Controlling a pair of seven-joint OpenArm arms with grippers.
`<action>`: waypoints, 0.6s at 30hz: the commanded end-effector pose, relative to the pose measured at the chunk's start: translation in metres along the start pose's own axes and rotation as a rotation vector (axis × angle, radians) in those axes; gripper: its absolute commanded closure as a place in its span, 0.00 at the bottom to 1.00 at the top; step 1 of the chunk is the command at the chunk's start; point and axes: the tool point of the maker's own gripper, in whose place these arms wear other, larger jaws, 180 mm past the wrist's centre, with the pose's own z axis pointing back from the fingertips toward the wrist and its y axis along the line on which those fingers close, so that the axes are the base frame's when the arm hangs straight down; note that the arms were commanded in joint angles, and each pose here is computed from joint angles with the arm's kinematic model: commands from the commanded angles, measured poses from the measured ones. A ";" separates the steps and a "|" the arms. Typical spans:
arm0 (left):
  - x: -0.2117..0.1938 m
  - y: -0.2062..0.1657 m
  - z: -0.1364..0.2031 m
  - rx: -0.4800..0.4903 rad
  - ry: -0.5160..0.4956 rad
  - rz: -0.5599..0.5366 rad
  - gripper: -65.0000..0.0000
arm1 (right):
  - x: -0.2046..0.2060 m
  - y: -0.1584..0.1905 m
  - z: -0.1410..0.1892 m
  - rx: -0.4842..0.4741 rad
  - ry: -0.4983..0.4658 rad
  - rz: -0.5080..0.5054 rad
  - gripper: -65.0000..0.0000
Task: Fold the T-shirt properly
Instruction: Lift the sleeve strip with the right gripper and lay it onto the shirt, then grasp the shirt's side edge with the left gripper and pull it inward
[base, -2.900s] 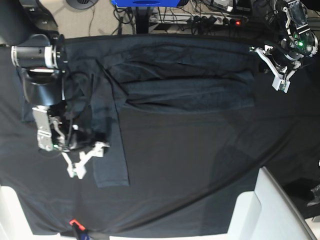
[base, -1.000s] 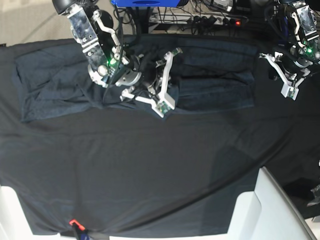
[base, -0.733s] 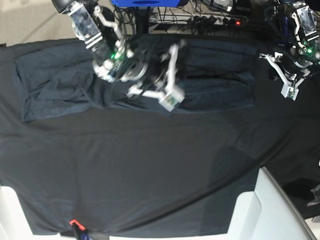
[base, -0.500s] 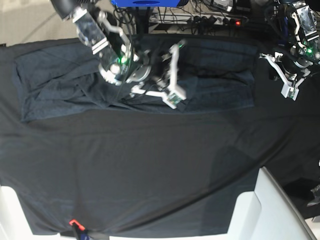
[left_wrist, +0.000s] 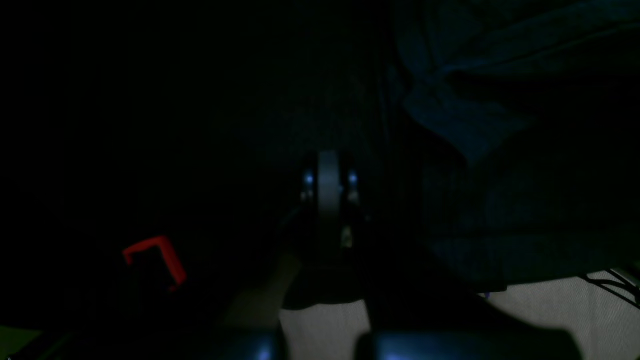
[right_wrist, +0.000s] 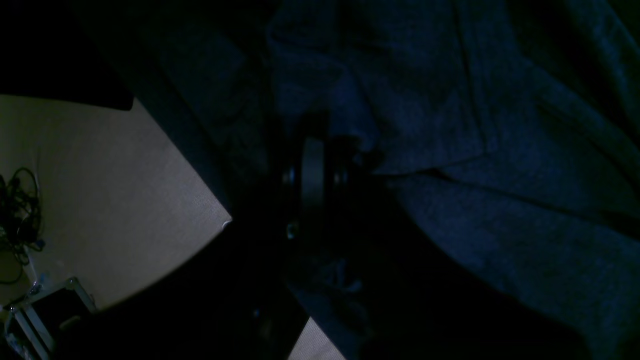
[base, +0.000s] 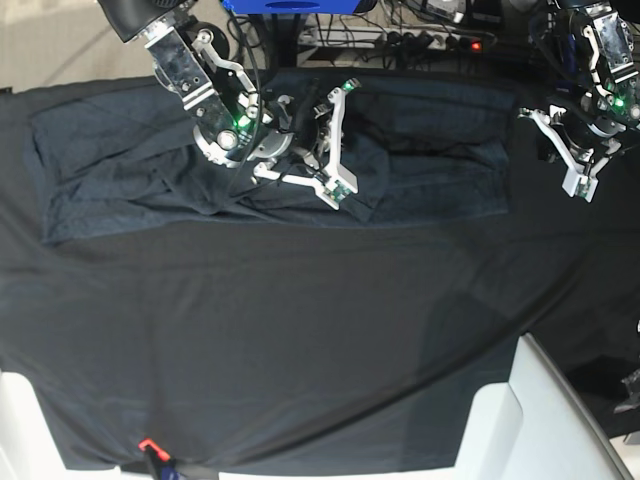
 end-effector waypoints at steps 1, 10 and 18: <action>0.010 0.007 0.004 0.009 -0.030 -0.017 1.00 | 0.016 0.002 0.004 0.009 -0.047 0.010 0.89; 0.011 0.006 0.004 0.008 -0.032 -0.015 1.00 | 0.042 -0.034 0.051 -0.105 -0.210 -0.071 0.24; 0.017 0.003 0.009 -0.089 -0.136 0.152 1.00 | 0.011 -0.117 0.122 -0.375 -0.439 -0.304 0.23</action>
